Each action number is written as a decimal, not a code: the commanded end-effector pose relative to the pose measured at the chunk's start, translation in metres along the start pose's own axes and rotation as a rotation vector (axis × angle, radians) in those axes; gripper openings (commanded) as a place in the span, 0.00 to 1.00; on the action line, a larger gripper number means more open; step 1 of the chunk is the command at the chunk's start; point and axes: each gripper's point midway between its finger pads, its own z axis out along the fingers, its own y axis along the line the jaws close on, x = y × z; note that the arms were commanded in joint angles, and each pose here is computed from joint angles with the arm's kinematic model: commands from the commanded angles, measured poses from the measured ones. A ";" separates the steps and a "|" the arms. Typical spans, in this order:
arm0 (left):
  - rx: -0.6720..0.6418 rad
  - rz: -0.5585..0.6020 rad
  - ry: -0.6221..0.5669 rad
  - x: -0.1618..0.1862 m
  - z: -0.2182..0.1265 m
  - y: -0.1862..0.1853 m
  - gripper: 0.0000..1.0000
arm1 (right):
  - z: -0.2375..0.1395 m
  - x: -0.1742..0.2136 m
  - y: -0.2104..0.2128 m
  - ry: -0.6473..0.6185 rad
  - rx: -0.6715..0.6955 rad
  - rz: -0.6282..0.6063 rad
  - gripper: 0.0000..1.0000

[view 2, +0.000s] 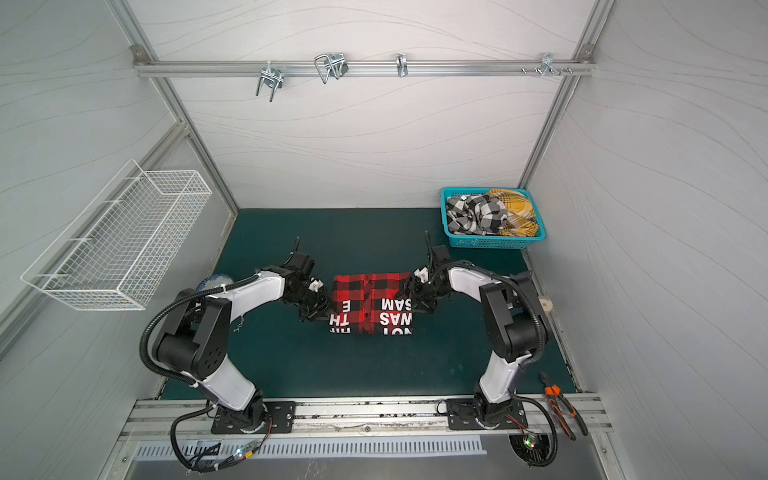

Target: Fold and stack the long sleeve shirts

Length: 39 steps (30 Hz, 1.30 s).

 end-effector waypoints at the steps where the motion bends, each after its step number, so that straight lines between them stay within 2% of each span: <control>1: -0.008 -0.010 0.013 -0.004 0.013 0.009 0.31 | 0.013 -0.001 0.013 0.026 -0.071 -0.006 0.72; 7: 0.003 -0.038 0.044 -0.004 0.027 0.013 0.30 | 0.043 0.003 0.015 0.087 -0.107 0.022 0.73; 11: 0.010 -0.035 0.046 -0.004 0.026 0.012 0.30 | 0.047 0.003 0.013 0.109 -0.114 0.044 0.72; 16: 0.012 -0.010 0.040 -0.002 0.012 0.004 0.33 | -0.004 -0.008 0.014 0.003 -0.042 0.002 0.73; 19: 0.028 0.027 -0.025 -0.008 -0.020 -0.012 0.42 | -0.043 -0.007 0.011 -0.058 0.101 -0.058 0.75; 23: 0.055 0.054 -0.139 -0.020 -0.070 -0.025 0.51 | -0.068 0.003 0.014 -0.103 0.225 -0.119 0.73; 27: 0.086 0.018 -0.212 -0.039 -0.098 -0.019 0.55 | -0.060 0.006 0.032 -0.098 0.219 -0.158 0.66; 31: 0.138 -0.041 -0.231 -0.053 -0.098 -0.012 0.56 | -0.043 -0.005 0.047 -0.096 0.198 -0.189 0.54; 39: 0.165 -0.097 -0.177 -0.067 -0.076 -0.008 0.57 | 0.002 -0.032 0.018 -0.035 0.190 -0.140 0.57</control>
